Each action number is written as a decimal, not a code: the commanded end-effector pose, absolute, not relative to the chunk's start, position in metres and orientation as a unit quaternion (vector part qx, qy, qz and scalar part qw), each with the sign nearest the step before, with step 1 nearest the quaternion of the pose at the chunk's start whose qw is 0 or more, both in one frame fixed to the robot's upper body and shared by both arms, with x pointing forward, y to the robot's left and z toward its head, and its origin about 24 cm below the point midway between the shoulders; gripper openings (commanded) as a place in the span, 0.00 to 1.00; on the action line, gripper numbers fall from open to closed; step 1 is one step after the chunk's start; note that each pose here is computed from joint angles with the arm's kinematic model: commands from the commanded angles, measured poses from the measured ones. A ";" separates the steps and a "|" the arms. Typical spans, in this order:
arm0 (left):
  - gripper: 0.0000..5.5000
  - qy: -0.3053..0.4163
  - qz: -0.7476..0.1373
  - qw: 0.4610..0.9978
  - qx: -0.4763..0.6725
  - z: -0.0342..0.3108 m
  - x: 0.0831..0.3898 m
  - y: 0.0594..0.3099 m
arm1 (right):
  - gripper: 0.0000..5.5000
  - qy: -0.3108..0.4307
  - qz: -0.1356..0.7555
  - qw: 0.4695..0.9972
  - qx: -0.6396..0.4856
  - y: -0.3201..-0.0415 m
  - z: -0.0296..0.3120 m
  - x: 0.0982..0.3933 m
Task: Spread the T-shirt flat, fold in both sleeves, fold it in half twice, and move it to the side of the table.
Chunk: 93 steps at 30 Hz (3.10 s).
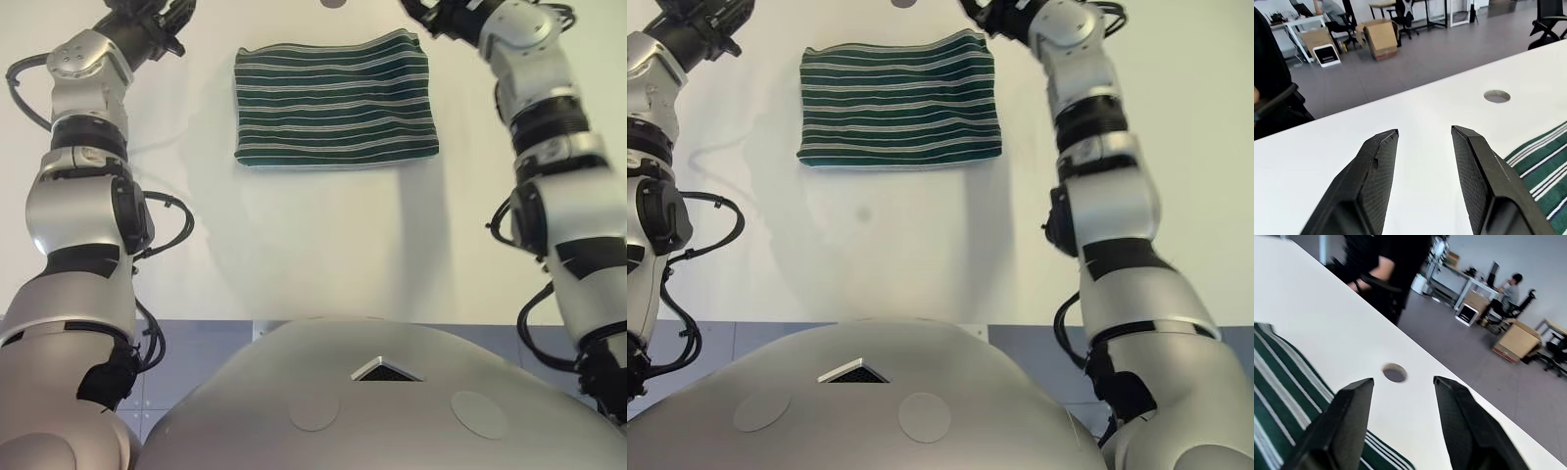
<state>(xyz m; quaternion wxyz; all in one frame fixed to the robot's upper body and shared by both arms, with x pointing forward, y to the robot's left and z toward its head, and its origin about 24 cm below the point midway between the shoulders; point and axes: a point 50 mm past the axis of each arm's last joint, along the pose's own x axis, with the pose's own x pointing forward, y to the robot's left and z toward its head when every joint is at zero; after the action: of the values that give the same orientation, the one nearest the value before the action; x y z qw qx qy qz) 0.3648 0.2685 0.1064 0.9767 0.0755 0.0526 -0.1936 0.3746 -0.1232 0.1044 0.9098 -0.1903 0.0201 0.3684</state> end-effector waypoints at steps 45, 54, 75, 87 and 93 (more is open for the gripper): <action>0.39 0.030 -0.231 0.940 0.248 0.097 0.197 0.186 | 0.41 -0.030 0.572 0.730 -0.372 -0.070 0.077 0.286; 0.39 0.028 -0.301 0.926 0.225 0.103 0.159 0.183 | 0.41 0.064 0.721 0.593 -0.352 -0.123 0.058 0.227; 0.65 -0.007 -0.574 0.644 0.506 0.046 0.089 0.158 | 0.41 0.088 0.674 0.589 -0.436 -0.223 0.105 0.247; 0.38 0.009 -0.610 0.623 0.490 0.008 0.085 0.154 | 0.41 -0.017 0.737 0.465 -0.491 -0.233 0.070 0.208; 0.19 0.028 -0.622 0.625 0.472 -0.003 0.079 0.158 | 0.41 -0.069 0.749 0.448 -0.483 -0.216 0.055 0.198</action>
<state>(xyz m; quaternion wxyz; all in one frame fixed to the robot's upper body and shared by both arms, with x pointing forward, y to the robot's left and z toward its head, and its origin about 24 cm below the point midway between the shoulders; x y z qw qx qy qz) 0.1000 0.1438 0.0294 0.6573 0.4769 -0.0740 -0.5788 0.1979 -0.2184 0.0575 0.4515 -0.4803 -0.0603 0.7496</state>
